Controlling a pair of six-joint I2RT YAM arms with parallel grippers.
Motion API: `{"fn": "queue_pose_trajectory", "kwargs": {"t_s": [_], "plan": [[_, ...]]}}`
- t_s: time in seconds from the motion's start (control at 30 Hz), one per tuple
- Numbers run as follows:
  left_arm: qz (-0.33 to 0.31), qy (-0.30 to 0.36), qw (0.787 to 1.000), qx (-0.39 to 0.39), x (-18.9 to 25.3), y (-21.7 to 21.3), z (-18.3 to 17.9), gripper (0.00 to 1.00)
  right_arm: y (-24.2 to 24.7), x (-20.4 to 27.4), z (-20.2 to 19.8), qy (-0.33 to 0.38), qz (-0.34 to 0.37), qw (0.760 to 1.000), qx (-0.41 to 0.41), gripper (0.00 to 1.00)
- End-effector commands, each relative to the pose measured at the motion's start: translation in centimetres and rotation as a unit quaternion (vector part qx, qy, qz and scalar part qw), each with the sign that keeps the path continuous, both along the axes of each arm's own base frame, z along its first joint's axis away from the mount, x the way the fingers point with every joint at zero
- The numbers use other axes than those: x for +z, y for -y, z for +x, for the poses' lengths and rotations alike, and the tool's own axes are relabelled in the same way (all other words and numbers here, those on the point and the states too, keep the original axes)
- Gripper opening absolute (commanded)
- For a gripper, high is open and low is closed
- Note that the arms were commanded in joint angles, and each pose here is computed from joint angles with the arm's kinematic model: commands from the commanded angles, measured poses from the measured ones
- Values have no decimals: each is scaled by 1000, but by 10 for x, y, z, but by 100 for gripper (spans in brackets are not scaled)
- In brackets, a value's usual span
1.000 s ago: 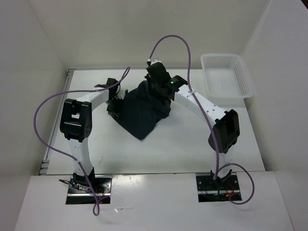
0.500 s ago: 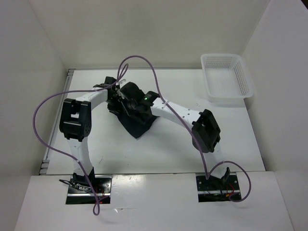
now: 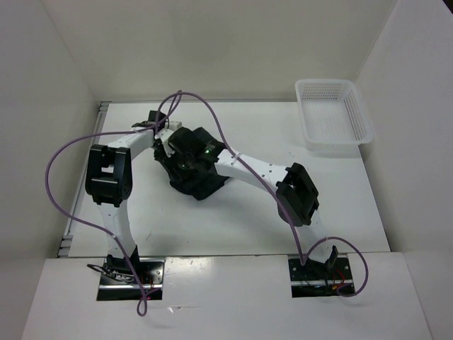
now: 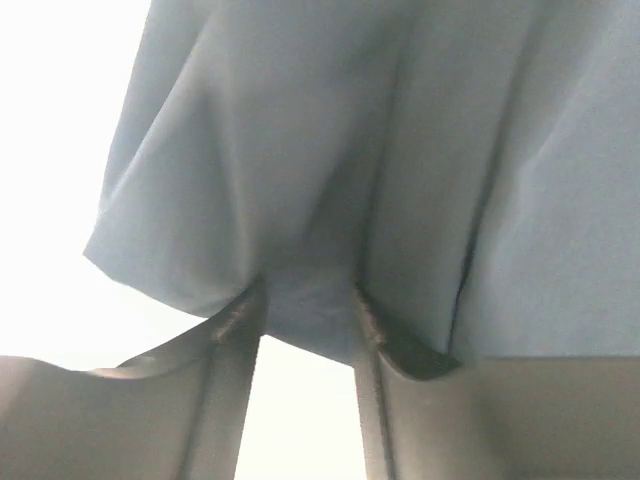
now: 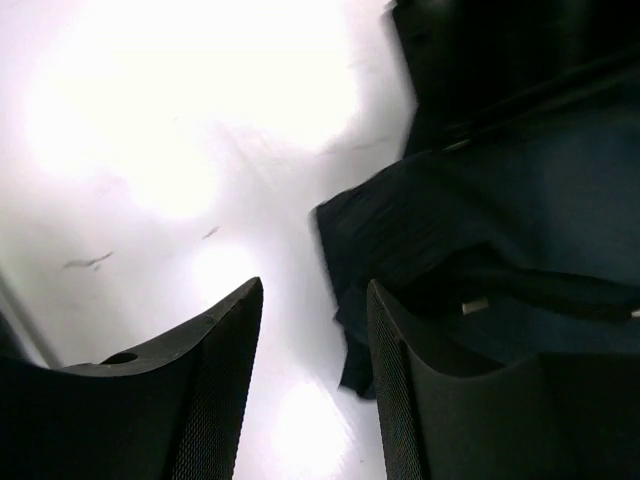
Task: Fold and stack the shorts
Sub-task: Fold the shorts
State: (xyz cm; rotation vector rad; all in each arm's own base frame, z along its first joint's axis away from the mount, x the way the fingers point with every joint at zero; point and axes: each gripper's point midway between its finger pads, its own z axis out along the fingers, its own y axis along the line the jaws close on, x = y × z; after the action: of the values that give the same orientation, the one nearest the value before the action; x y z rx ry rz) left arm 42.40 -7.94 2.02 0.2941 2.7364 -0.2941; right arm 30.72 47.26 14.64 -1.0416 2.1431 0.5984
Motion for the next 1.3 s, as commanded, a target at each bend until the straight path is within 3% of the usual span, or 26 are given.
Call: {"fn": "queue_pose_trajectory", "kwargs": {"t_s": [0.0, 0.13, 0.27, 0.47, 0.63, 0.67, 0.73, 0.83, 1.1, 1.2, 1.27], "plan": [[66, -9, 997, 44, -7, -45, 1, 52, -30, 40, -25, 18, 62, 993, 100, 52], [78, 7, 994, 71, 13, -67, 2, 63, -27, 61, -33, 31, 75, 989, 123, 52], [72, 25, 994, 75, 41, -69, 5, 70, -9, 77, -16, 83, 57, 992, 82, 40], [34, 61, 995, 66, 91, -60, 17, 74, 25, 49, 1, 155, -25, 985, 71, 38], [-89, 49, 995, 9, 131, -13, 0, 82, 42, 20, 11, 189, -86, 970, 127, 51], [-90, 46, 995, 2, 133, -8, -2, 82, 46, 16, 15, 201, -99, 963, 147, 53], [-89, 13, 996, -4, 119, 0, -10, 83, 45, 12, 10, 204, -100, 958, 174, 60], [-110, -52, 992, -12, 91, 12, -31, 89, 42, 2, 9, 204, -106, 953, 196, 61], [-120, -88, 989, -22, 65, 23, -37, 92, 23, -14, -1, 240, -124, 926, 265, 61], [-101, -103, 989, -19, 52, 20, -41, 86, 30, -29, -8, 225, -134, 924, 279, 61], [-94, -110, 989, -17, 43, 18, -42, 73, 29, -38, -12, 224, -142, 919, 292, 62]]}}
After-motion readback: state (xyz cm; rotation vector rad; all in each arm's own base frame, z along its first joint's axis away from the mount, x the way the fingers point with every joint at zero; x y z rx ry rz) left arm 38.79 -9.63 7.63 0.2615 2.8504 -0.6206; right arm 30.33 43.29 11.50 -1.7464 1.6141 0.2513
